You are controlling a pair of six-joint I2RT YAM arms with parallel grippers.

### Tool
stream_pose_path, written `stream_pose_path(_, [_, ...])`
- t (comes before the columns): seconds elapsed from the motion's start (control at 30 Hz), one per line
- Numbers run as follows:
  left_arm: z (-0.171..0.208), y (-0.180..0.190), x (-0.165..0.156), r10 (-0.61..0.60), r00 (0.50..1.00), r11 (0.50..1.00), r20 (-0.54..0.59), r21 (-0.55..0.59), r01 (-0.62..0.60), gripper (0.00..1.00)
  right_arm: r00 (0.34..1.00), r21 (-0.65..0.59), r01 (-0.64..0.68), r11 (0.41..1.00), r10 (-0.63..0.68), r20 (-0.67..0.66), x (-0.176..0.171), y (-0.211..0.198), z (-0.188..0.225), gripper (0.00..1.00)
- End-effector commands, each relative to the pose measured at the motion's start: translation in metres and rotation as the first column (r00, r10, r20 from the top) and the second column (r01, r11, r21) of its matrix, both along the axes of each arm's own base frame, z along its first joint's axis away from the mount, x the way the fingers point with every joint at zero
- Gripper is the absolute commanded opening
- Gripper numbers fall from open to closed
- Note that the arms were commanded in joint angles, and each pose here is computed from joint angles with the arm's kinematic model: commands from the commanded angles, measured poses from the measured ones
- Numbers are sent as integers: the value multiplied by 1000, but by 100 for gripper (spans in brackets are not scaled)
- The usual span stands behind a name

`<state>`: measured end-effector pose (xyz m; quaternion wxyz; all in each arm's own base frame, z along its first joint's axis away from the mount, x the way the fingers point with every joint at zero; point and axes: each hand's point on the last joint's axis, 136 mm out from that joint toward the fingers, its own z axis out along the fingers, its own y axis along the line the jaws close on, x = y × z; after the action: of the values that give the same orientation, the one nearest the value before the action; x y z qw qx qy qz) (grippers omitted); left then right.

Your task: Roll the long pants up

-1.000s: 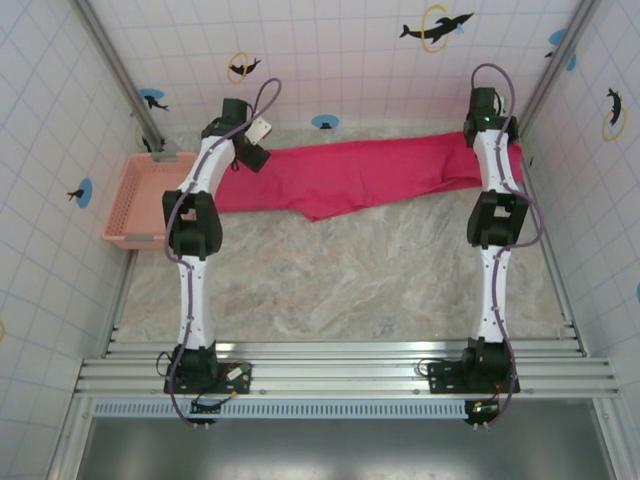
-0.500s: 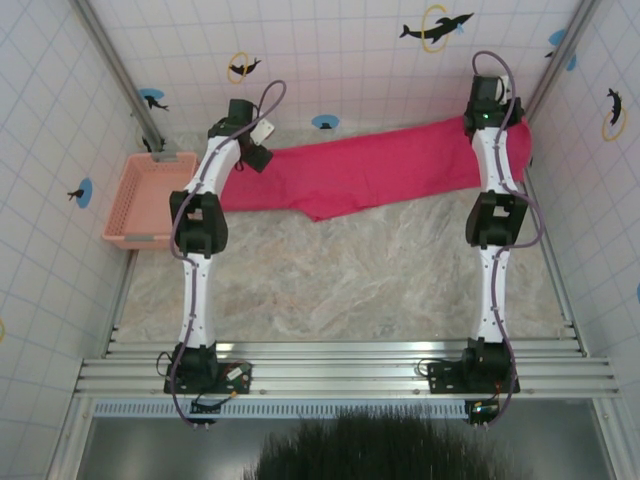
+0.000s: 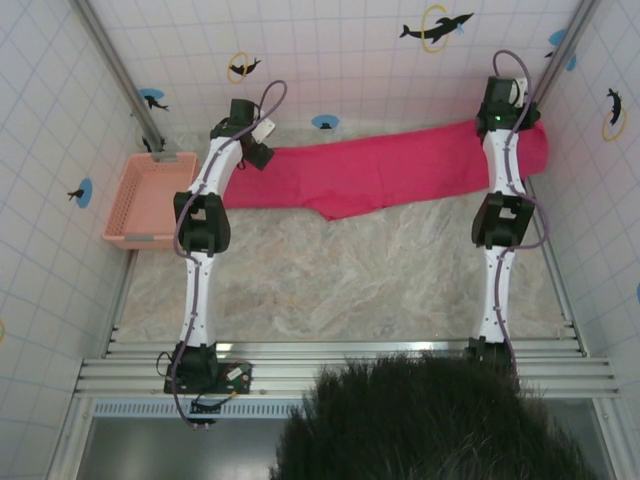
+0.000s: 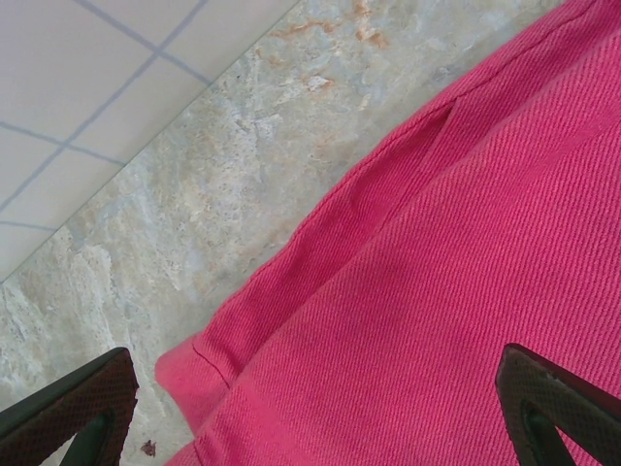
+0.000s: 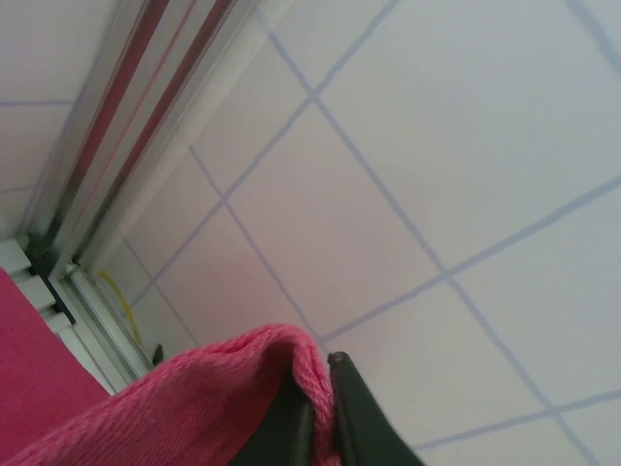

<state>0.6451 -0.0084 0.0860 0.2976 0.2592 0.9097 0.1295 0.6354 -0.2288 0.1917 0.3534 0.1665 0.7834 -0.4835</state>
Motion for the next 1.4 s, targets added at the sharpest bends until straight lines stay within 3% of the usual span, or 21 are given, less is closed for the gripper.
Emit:
stream_pose_path(0.0, [9, -6, 8, 6, 999, 1000, 39, -18, -6, 97, 995, 0, 33, 999, -33, 89, 13, -2, -29, 21])
stream_pose_path(0.07, [8, -6, 8, 17, 999, 1000, 38, -22, -16, 97, 994, 9, 23, 1000, -24, 111, 19, 2, -42, 39])
stream_pose_path(0.13, [9, -5, 9, 30, 998, 999, 47, -22, -29, 97, 991, 3, 34, 999, -35, 132, 21, 4, -50, 64])
stream_pose_path(0.27, [12, -10, 12, 30, 998, 999, 62, -24, -29, 97, 984, -9, 73, 997, -71, 162, 18, 4, -48, 77])
stream_pose_path(0.37, [12, -13, 13, 21, 998, 1000, 64, -19, -20, 97, 978, 7, 119, 993, -119, 173, 5, -7, -34, 79])
stream_pose_path(0.47, [11, -20, 15, 3, 998, 1000, 66, -12, -2, 97, 973, 97, 165, 982, -178, 145, -19, -24, -33, 80])
stream_pose_path(0.63, [15, -51, 20, -94, 991, 992, 90, 87, 87, 97, 955, 388, 205, 898, -270, 120, -61, -34, -53, 79])
stream_pose_path(0.8, [16, -84, 22, -194, 976, 971, 100, 163, 177, 97, 946, 545, 253, 800, -323, 35, -111, -19, -69, 80])
stream_pose_path(0.97, [8, -74, 12, -72, 995, 985, 73, 162, 59, 97, 941, 745, 212, 632, -339, 20, -135, 13, -97, 79])
stream_pose_path(1.13, [-29, -70, -16, 90, 995, 992, -45, 96, -86, 97, 927, 830, 170, 532, -372, 48, -148, 33, -99, 79])
stream_pose_path(1.23, [-38, -51, -27, 178, 983, 959, -53, 232, -161, 98, 926, 870, 113, 480, -368, 82, -141, 42, -97, 79])
stream_pose_path(1.37, [-34, -33, -35, 267, 963, 935, -49, 256, -246, 98, 937, 889, 57, 454, -331, 109, -127, 54, -86, 78])
